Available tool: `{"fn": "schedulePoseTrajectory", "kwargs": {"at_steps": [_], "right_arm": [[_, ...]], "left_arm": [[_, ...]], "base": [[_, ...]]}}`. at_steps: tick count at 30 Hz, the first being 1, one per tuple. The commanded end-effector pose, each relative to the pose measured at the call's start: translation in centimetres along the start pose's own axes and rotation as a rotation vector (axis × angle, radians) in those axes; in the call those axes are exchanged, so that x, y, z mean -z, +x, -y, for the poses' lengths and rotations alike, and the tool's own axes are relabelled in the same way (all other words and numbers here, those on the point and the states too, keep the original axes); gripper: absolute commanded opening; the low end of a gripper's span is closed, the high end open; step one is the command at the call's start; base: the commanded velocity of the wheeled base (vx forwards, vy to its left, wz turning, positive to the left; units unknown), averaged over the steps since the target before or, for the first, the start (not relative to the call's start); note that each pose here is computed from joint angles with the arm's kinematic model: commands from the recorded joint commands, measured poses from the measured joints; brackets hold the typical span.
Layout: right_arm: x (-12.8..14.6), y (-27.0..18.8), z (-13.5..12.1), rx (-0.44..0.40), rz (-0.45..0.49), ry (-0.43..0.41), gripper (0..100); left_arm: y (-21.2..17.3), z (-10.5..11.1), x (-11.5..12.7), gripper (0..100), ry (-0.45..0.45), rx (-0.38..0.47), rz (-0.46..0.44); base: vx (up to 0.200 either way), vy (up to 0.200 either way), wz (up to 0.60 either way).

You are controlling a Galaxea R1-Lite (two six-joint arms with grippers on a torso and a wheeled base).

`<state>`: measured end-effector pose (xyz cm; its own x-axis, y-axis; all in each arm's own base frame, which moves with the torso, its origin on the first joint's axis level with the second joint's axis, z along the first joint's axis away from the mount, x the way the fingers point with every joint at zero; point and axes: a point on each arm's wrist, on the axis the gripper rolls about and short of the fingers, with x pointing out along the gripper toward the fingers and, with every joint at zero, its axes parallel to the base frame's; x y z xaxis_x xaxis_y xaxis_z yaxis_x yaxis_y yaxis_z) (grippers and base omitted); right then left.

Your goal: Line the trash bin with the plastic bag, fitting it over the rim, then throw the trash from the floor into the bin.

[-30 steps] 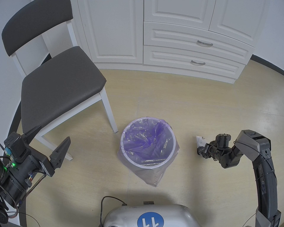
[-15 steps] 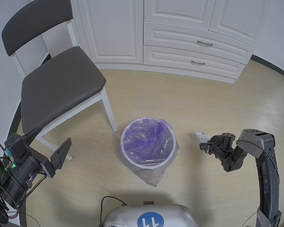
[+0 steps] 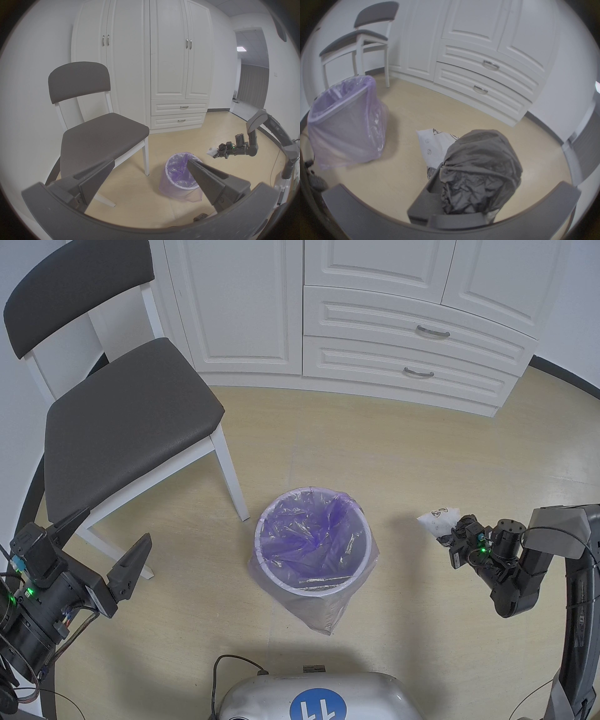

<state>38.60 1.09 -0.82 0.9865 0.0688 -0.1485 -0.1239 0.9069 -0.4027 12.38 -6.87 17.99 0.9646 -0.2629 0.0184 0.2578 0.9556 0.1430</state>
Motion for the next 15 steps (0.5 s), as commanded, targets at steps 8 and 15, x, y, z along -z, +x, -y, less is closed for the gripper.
{"fn": "schedulePoseTrajectory", "kwargs": {"at_steps": [8, 15], "right_arm": [[-7.2, -8.1, 0.2, -0.039, 0.094, -0.109, 0], [-10.1, -11.8, -1.1, -0.097, 0.171, -0.131, 0]], "left_arm": [[0.0, 0.0, 0.0, 100, 0.012, -0.001, -0.001], [0.0, 0.0, 0.0, 100, 0.012, -0.001, -0.001]], "base": [[0.000, 0.000, 0.00], [0.000, 0.000, 0.00]]}}
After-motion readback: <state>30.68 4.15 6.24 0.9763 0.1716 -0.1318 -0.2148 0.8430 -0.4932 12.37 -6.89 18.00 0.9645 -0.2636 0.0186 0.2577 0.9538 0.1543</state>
